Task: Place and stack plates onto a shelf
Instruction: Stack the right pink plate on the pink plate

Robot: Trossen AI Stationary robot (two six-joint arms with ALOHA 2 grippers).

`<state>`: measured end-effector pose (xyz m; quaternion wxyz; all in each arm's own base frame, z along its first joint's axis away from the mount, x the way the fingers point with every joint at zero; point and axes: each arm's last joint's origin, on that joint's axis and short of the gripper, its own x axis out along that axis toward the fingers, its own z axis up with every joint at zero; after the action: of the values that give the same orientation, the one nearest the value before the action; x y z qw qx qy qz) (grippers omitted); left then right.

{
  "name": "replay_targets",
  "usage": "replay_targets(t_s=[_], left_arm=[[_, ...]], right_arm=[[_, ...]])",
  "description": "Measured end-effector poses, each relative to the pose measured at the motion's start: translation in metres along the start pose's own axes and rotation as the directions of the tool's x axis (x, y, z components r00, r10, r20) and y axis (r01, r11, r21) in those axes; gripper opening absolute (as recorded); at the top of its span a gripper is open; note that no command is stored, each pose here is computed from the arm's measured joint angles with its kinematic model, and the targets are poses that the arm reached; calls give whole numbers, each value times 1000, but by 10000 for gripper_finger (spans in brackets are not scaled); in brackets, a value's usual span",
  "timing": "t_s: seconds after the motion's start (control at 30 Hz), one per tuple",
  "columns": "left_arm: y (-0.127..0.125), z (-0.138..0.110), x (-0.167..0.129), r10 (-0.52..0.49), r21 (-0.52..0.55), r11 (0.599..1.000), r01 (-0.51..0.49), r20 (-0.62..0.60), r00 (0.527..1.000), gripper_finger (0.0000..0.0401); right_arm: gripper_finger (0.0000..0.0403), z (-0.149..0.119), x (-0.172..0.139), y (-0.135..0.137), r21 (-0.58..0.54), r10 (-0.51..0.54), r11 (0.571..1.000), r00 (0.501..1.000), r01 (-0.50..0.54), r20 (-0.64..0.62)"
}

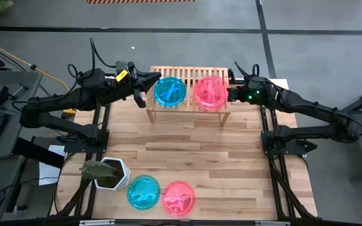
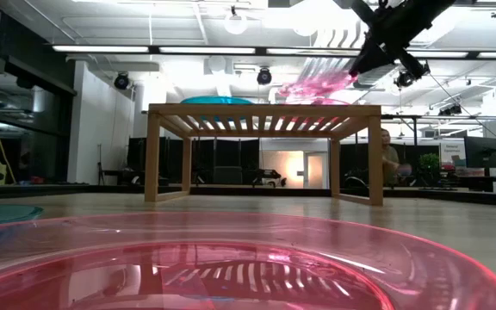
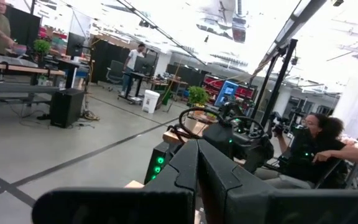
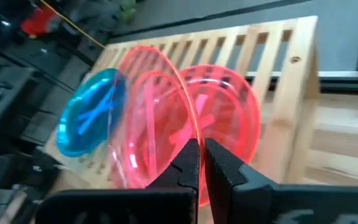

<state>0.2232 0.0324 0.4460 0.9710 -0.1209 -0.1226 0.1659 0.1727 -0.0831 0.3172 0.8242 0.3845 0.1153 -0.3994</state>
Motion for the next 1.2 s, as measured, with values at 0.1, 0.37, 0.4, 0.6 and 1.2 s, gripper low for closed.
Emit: replay_targets(t_s=[0.1,0.37,0.4,0.6,1.2], left_arm=[[0,0,0,0,0,1000,0,0,1000,0],[0,0,0,0,0,1000,0,0,1000,0],[0,0,0,0,1,1000,0,0,1000,0],[0,0,0,1,1,1000,-1,-1,1000,0],[0,-1,0,11,11,1000,-11,-6,1000,0]], right_arm=[[0,0,4,-3,-2,-40,999,999,40,-11],[0,1,23,-4,33,-91,995,996,92,-8],[0,1,25,-4,35,-97,995,995,98,-13],[1,2,32,-2,22,-109,994,994,108,24],[190,33,6,16,-163,143,978,988,-131,63]])
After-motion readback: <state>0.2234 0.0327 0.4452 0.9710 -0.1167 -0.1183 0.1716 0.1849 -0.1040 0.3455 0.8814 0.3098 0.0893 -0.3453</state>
